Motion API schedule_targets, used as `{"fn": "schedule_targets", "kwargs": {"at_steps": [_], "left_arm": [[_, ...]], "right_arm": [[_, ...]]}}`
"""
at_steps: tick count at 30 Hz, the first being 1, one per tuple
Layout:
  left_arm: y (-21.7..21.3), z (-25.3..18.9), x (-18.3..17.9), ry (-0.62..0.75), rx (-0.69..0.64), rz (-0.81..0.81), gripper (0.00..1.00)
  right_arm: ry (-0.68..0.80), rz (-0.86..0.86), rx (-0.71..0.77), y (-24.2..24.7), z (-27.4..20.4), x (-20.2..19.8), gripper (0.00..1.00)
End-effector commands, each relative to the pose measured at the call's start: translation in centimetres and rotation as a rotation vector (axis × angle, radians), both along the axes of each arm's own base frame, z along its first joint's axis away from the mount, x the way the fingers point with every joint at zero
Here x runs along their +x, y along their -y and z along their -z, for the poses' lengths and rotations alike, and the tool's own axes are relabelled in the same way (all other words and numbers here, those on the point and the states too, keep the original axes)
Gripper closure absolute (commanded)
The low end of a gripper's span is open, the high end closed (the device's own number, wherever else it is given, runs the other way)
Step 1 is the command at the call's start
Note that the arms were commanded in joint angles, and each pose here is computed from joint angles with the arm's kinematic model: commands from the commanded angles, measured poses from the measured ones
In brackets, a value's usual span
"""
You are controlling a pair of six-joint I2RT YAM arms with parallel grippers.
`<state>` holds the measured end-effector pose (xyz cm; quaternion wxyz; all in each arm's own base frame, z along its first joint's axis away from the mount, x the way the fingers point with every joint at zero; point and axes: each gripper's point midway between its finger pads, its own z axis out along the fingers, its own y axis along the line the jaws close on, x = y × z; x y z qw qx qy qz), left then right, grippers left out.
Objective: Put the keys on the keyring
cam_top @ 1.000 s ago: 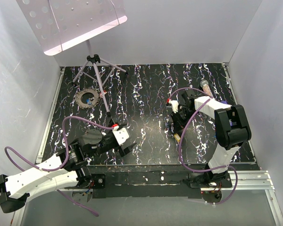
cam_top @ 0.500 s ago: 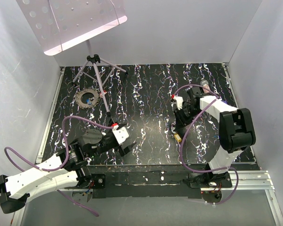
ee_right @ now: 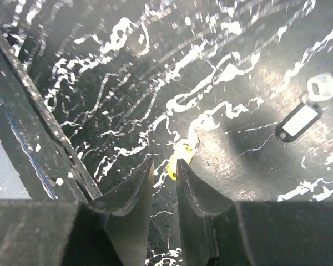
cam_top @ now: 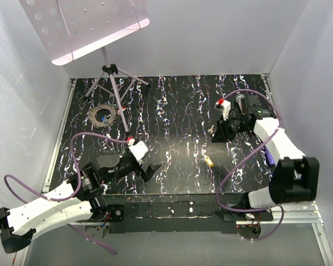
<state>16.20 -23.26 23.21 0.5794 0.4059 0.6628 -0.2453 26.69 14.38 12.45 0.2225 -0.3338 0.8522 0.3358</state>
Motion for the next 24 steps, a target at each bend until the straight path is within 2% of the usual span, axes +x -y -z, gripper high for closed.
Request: {"fn": "schedule_targets", "kwargs": {"at_steps": [1,6,7,9,11,13,16,18,24], "left_arm": [[-0.7,-1.6,1.2,-0.096,-0.127,-0.125,0.02],[-3.0,-1.1,3.4,-0.217,-0.182,-0.276,0.02],[-3.7,-1.0,4.1,-0.233,-0.189,-0.310,0.02],[-5.2,-0.7,5.4,-0.273,-0.205,-0.379,0.02],[-6.5,-0.2,6.7,-0.326,-0.212,-0.429,0.02],[-8.1,0.4,8.2,-0.371,-0.223,-0.497,0.02],[-11.5,1.6,11.1,-0.442,-0.249,-0.632,0.02],[-13.6,2.5,12.8,-0.489,-0.274,-0.698,0.02],[-18.8,5.0,17.3,-0.622,-0.403,-0.856,0.02]], "right_arm": [[0.169,-0.065,0.168,-0.7,-5.9,-1.8,0.69],[0.365,-0.088,0.240,-0.4,-10.9,-3.5,0.69],[0.399,-0.087,0.249,-0.4,-11.8,-3.8,0.66],[0.446,-0.086,0.262,-0.3,-13.4,-4.1,0.54],[0.451,-0.089,0.294,-0.6,-14.4,-4.7,0.38],[0.397,-0.081,0.342,-1.0,-14.7,-5.1,0.30],[0.294,-0.134,0.451,-2.0,-14.5,-6.3,0.30],[0.276,-0.163,0.507,-2.4,-14.2,-7.0,0.32],[0.368,-0.123,0.517,-1.5,-14.1,-7.1,0.32]]}}
